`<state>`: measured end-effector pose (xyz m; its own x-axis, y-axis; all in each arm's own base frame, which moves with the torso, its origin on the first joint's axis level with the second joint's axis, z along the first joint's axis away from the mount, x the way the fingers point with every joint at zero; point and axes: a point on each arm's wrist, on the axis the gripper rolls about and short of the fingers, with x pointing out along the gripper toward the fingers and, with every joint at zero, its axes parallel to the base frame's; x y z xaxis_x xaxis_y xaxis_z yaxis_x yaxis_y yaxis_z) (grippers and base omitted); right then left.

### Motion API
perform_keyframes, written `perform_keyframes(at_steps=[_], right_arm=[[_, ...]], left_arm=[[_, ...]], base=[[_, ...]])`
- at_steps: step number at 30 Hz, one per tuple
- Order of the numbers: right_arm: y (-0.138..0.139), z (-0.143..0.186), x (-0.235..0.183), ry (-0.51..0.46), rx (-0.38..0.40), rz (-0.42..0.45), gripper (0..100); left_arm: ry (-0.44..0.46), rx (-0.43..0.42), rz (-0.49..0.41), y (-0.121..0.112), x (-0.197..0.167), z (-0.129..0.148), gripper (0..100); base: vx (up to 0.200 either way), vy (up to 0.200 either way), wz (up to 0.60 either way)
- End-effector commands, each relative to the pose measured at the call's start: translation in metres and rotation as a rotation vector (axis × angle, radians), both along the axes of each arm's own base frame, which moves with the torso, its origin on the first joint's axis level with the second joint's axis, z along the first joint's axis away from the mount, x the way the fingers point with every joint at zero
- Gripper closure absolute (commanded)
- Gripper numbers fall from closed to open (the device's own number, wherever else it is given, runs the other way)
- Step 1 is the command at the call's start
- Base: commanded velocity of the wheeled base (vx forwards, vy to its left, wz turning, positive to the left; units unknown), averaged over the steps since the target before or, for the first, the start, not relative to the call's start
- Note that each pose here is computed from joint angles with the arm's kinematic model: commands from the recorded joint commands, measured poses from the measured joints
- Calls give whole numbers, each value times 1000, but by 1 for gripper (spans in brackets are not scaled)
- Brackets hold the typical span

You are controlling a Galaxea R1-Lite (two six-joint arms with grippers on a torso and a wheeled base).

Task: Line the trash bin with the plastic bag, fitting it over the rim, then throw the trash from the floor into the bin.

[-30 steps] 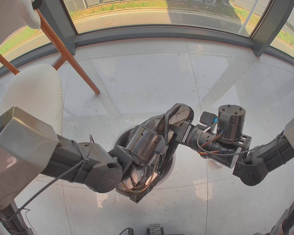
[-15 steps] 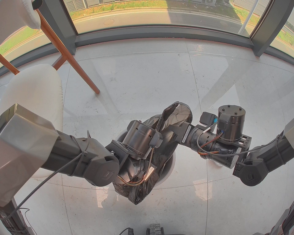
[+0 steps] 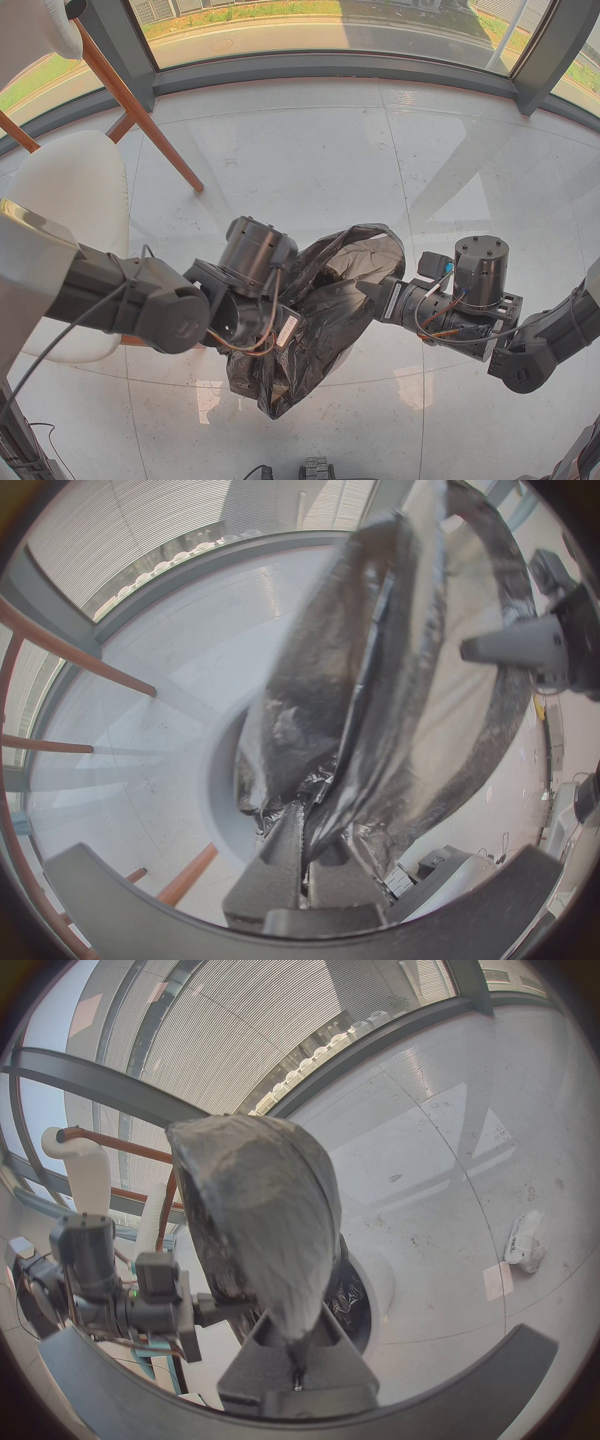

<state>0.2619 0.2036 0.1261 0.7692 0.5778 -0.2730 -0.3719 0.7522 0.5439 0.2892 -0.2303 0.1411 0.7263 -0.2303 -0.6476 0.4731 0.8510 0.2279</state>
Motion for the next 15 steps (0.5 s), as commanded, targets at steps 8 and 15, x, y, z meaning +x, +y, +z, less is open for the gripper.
perform_keyframes(at_steps=[8,15], right_arm=[[-23,-16,3,33,-80,-38,100],[-32,-36,10,15,-212,-5,100]], left_arm=[[-14,-69,126,60,25,41,100],[-42,-119,126,67,37,55,100]], base=[[0,0,0],[0,0,0]])
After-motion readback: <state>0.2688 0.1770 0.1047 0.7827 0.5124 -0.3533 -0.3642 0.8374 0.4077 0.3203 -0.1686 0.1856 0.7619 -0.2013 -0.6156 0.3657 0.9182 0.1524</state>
